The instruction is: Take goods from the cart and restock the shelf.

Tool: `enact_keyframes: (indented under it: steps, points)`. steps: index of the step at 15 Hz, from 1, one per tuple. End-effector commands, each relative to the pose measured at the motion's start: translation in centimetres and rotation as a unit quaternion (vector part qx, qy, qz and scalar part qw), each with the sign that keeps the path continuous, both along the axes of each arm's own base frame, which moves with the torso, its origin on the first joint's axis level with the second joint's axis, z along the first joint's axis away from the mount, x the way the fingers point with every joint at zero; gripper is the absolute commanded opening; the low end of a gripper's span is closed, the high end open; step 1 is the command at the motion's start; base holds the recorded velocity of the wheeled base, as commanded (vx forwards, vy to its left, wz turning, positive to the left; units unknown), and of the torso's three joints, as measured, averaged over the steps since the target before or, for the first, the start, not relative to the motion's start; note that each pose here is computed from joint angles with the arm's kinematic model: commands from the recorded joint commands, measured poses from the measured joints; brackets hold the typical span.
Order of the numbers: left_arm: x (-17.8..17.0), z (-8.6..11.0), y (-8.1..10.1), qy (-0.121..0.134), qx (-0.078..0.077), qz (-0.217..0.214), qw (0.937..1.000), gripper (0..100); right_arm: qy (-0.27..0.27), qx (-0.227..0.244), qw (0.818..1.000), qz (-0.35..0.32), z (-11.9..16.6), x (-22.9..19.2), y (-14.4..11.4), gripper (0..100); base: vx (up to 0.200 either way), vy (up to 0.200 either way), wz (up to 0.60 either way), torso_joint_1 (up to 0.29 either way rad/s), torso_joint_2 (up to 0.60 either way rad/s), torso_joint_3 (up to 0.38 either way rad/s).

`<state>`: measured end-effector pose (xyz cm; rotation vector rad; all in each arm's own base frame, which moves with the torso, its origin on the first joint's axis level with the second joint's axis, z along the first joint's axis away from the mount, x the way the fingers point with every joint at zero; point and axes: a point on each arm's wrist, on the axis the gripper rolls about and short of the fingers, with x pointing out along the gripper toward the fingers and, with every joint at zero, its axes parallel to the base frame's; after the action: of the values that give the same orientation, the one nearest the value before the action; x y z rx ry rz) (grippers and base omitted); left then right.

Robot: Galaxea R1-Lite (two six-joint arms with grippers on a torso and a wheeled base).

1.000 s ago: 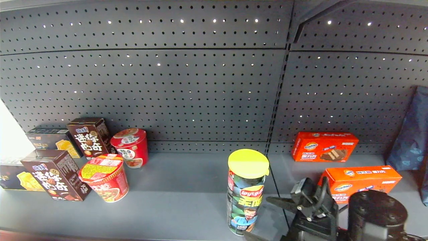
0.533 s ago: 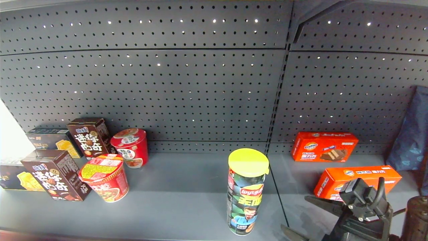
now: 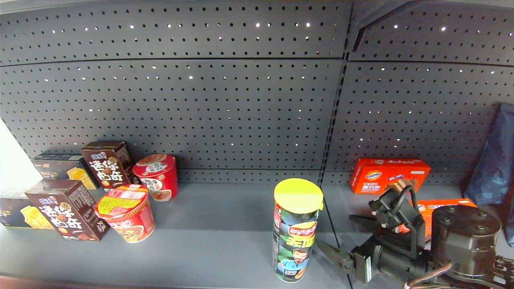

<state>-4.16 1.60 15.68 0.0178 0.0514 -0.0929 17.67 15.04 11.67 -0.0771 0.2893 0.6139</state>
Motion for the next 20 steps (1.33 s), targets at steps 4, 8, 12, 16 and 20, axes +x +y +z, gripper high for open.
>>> enact_keyframes:
  steps: [4,8,12,16,20]
  points:
    - [0.1,-0.2,0.0,0.005,0.001,-0.001,1.0000,0,0.021,-0.018,1.000,0.006,-1.4,0.6,0.8,100,0.000,0.000,0.00,0.000,0.00,0.000]
    - [0.1,-0.2,0.0,0.005,-0.001,-0.001,1.0000,0,0.014,-0.025,1.000,0.013,-1.4,0.6,0.8,100,0.000,0.000,0.00,0.000,0.00,0.000]
    - [0.1,-0.2,0.0,0.006,-0.001,-0.001,1.0000,0,0.016,-0.027,0.999,0.027,-1.6,0.5,1.3,100,0.000,0.000,0.00,0.000,0.00,0.000]
    - [0.1,-0.3,0.0,0.006,-0.002,0.000,1.0000,0,0.015,-0.027,0.999,0.015,-1.6,0.9,0.9,100,0.000,0.000,0.00,0.000,0.00,0.000]
    - [0.2,-0.4,0.0,0.007,-0.002,-0.002,1.0000,0,0.007,-0.027,1.000,0.014,-1.4,1.7,1.3,100,0.000,0.000,0.00,0.000,0.00,0.000]
